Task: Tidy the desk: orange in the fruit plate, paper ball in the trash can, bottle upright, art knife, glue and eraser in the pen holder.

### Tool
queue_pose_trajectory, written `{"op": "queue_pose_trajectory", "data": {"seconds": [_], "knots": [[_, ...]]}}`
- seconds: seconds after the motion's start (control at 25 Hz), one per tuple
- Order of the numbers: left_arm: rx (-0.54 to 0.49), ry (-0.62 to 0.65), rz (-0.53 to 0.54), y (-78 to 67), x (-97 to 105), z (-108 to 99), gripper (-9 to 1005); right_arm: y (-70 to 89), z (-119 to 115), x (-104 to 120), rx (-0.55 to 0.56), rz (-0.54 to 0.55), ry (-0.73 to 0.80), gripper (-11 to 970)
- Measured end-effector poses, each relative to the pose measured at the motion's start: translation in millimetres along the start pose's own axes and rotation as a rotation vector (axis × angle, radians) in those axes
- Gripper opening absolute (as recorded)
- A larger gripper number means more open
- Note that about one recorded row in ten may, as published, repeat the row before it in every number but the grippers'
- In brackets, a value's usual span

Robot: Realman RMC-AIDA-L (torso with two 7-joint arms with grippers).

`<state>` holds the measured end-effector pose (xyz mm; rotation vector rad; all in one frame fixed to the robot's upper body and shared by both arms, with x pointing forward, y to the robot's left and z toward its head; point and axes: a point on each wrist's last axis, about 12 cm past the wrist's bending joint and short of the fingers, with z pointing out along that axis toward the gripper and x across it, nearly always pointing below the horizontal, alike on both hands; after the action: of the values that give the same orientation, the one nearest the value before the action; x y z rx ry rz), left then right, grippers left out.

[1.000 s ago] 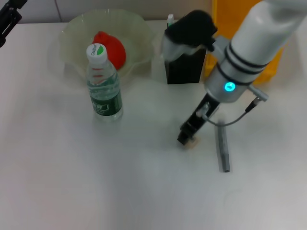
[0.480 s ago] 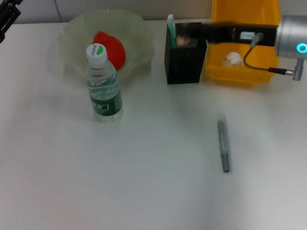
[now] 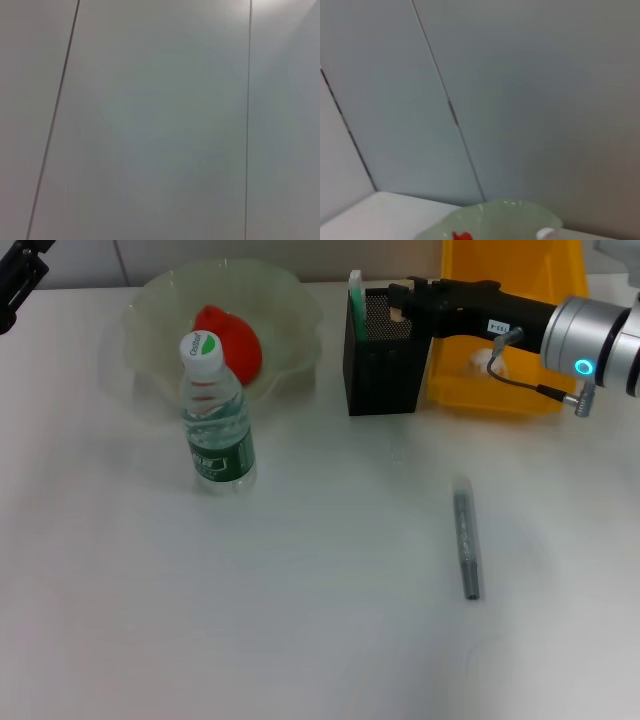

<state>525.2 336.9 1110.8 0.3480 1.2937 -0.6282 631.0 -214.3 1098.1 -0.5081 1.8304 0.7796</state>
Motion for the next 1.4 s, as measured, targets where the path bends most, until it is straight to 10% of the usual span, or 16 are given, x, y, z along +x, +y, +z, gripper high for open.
{"op": "queue_pose_trajectory", "data": {"seconds": [0.84,1.04,1.4], "knots": [[-0.002,0.0,-0.013,-0.9,1,-2,580,1.6,10,-6,0.023,-0.082,0.037,348],[-0.001,0.0,-0.017,-1.3,2,-2,580,5.0,5,-10,-0.026,-0.006,0.04,551],[0.005,-0.002,-0.013,-1.3,1,-1,580,38.4,-24,-54,-0.053,0.192,0.46,631]]}}
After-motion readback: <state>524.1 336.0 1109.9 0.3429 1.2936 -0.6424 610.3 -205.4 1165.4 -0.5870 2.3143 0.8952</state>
